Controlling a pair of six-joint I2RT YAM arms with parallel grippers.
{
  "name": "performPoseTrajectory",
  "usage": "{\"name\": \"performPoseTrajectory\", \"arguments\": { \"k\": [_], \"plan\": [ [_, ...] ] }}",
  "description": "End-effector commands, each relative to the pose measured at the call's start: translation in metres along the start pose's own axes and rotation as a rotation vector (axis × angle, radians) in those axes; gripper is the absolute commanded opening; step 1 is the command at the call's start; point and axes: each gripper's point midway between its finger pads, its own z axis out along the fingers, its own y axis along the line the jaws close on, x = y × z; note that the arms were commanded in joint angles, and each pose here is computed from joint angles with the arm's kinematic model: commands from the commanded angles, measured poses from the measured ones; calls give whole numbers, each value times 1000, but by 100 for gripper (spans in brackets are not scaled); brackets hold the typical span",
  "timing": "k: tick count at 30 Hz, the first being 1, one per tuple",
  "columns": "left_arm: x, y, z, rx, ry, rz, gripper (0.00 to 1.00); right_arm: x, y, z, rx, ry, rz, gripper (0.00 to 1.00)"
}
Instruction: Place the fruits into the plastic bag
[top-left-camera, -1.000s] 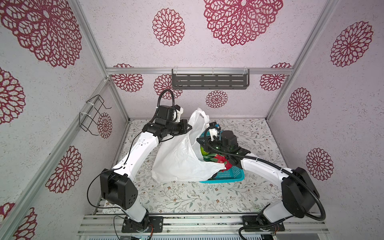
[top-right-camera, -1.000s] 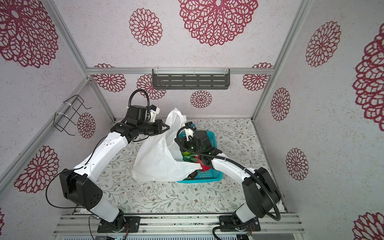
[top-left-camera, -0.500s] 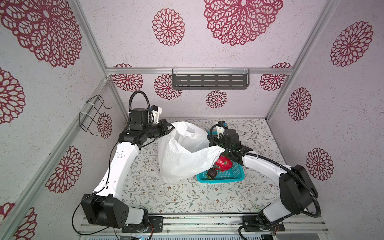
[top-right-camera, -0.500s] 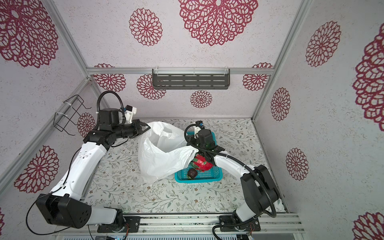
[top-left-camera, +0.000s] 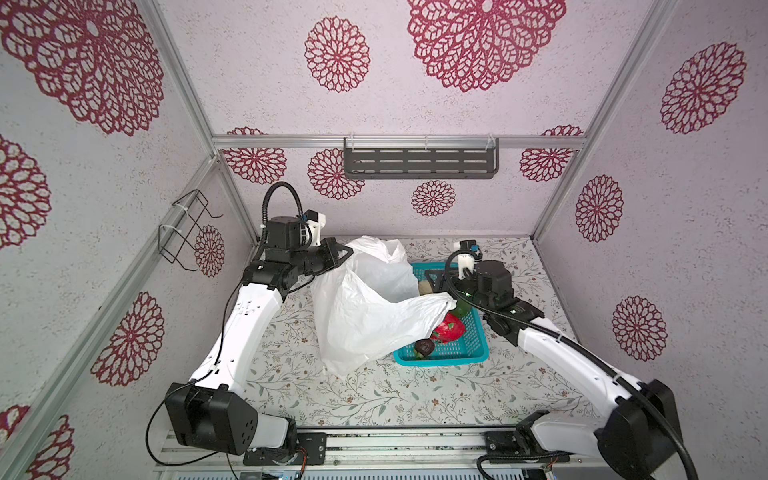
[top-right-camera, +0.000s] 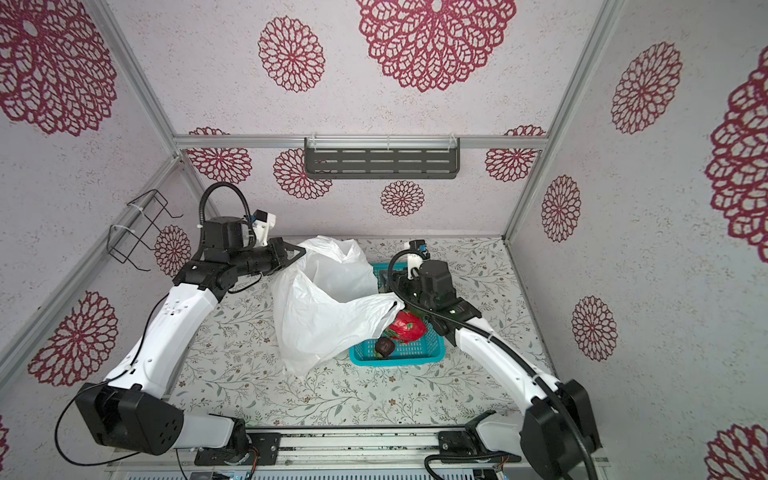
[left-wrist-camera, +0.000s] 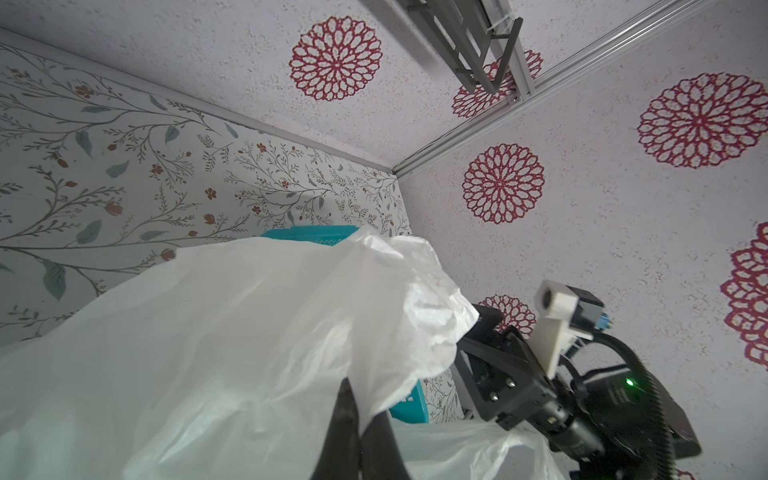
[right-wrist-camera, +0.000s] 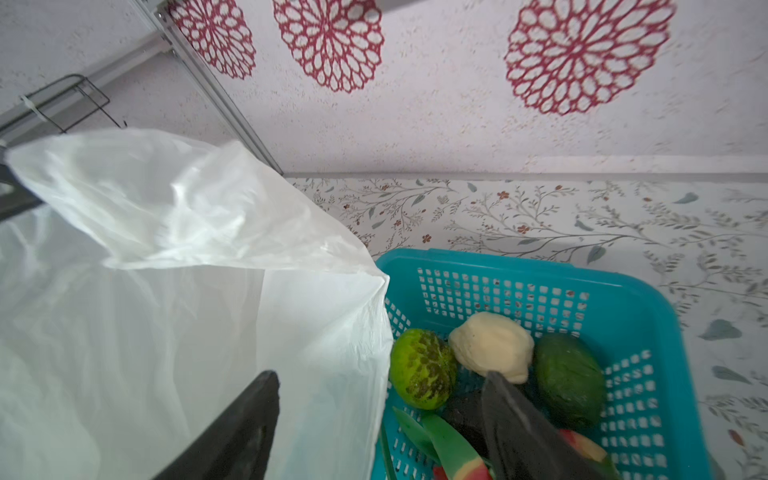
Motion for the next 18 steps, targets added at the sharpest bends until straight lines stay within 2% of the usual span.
{"name": "performPoseTrajectory", "arguments": {
  "k": [1, 6, 12, 18],
  "plan": [
    [-12, -4, 6, 4, -26, 22, 0, 11, -41, -21, 211, 42, -19, 82],
    [-14, -1, 12, 2, -26, 14, 0, 38, -71, -27, 348, 163, -28, 82],
    [-13, -5, 17, 23, -12, 9, 0, 70, -95, -13, 454, 316, -26, 82],
    [-10, -6, 18, 21, -7, 12, 0, 89, -106, 7, 489, 373, -36, 81]
  ]
}}
